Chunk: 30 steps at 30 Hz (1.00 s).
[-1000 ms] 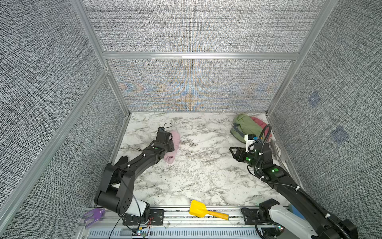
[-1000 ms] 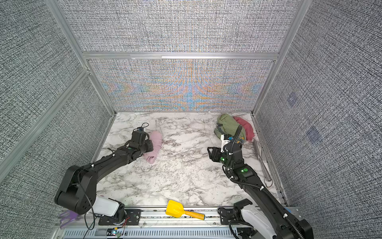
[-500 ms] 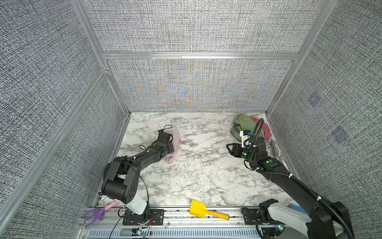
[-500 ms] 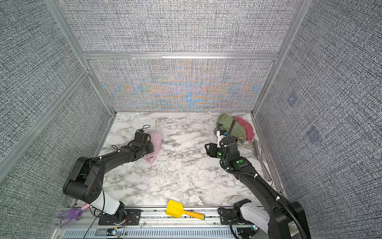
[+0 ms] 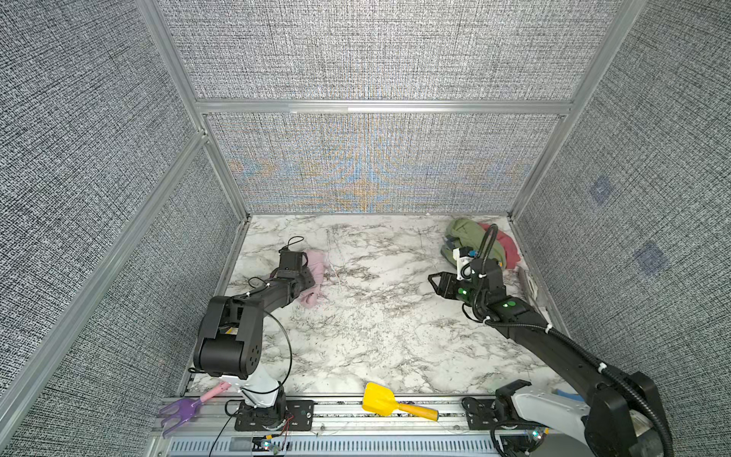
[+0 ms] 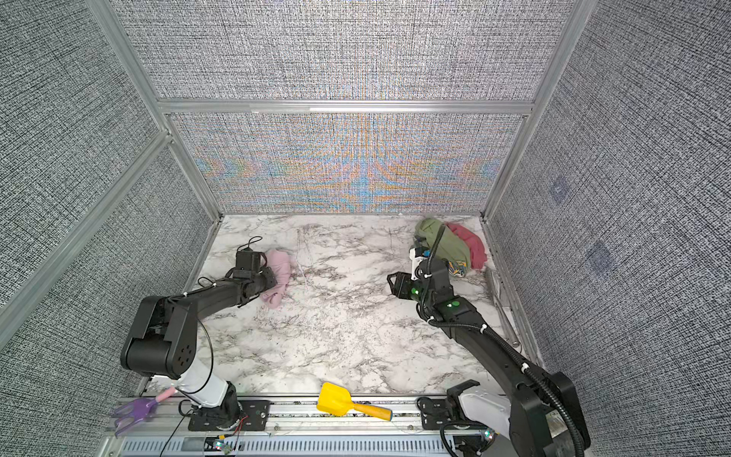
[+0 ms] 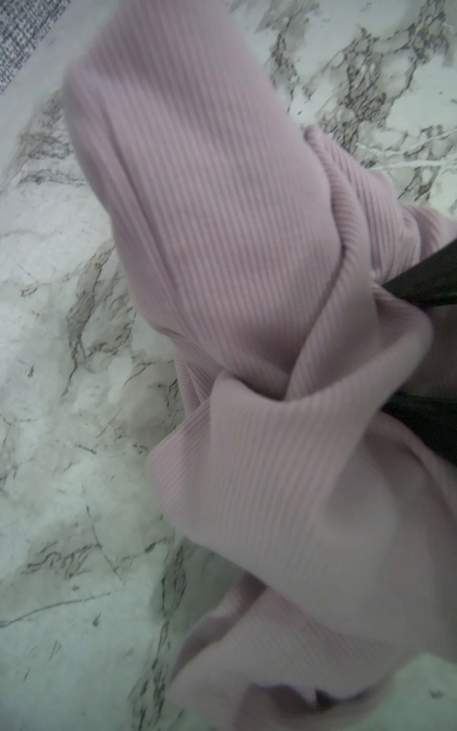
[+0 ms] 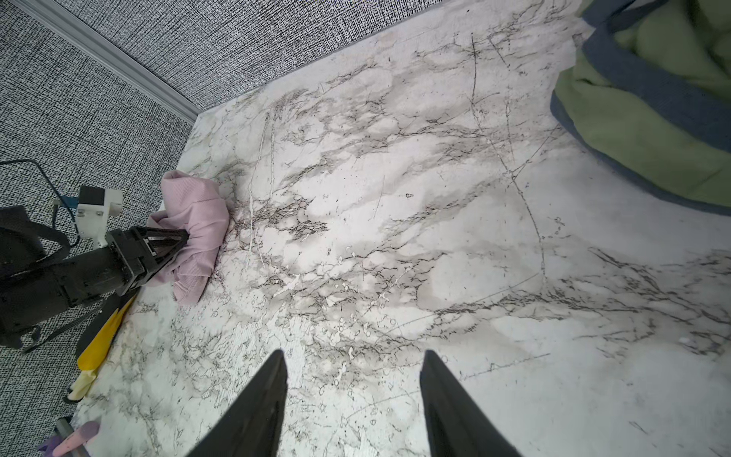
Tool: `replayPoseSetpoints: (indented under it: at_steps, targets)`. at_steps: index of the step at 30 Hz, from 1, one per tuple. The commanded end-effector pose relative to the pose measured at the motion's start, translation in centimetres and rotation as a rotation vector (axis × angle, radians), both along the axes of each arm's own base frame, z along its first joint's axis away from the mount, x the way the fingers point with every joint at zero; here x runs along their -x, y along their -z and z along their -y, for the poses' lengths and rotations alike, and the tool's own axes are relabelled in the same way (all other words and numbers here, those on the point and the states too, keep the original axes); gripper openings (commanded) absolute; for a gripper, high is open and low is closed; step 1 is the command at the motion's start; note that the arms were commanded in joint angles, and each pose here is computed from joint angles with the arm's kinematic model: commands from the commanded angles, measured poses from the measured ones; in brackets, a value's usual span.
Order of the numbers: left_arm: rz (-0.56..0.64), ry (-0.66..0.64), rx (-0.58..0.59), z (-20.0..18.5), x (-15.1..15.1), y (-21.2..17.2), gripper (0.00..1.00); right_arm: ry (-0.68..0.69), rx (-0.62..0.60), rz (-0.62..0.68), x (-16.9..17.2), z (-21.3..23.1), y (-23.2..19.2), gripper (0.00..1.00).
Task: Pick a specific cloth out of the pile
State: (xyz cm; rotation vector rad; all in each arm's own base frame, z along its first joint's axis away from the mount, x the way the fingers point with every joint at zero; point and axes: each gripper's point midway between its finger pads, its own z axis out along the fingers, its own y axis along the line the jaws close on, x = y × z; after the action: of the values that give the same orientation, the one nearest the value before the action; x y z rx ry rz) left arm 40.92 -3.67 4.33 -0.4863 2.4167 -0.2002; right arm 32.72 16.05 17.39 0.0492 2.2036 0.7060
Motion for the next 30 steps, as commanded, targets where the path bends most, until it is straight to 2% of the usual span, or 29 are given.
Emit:
replayPoseSetpoints:
  at_steps: [1,12,19,25,30]
  targets:
    - [0.003,-0.008,0.019,-0.9,-1.0,0.2,0.4,0.017,-0.009,0.02,-0.6,-0.1,-0.5,0.56]
    - [0.035,-0.045,0.027,-4.8,-6.4,-0.2,0.4,0.017,0.016,0.02,-1.3,-0.3,-1.2,0.56]
    - [0.045,-0.058,0.031,-6.8,-8.8,-0.9,0.4,0.029,0.023,0.02,-1.6,-0.2,-1.5,0.56]
    - [0.111,-0.023,0.045,-5.9,-7.9,-3.8,0.4,0.037,0.067,0.041,-1.5,0.4,-1.9,0.56]
    - [0.189,0.008,-0.023,-4.0,-5.3,-8.0,0.4,0.077,0.12,0.104,-1.6,1.8,-3.2,0.56]
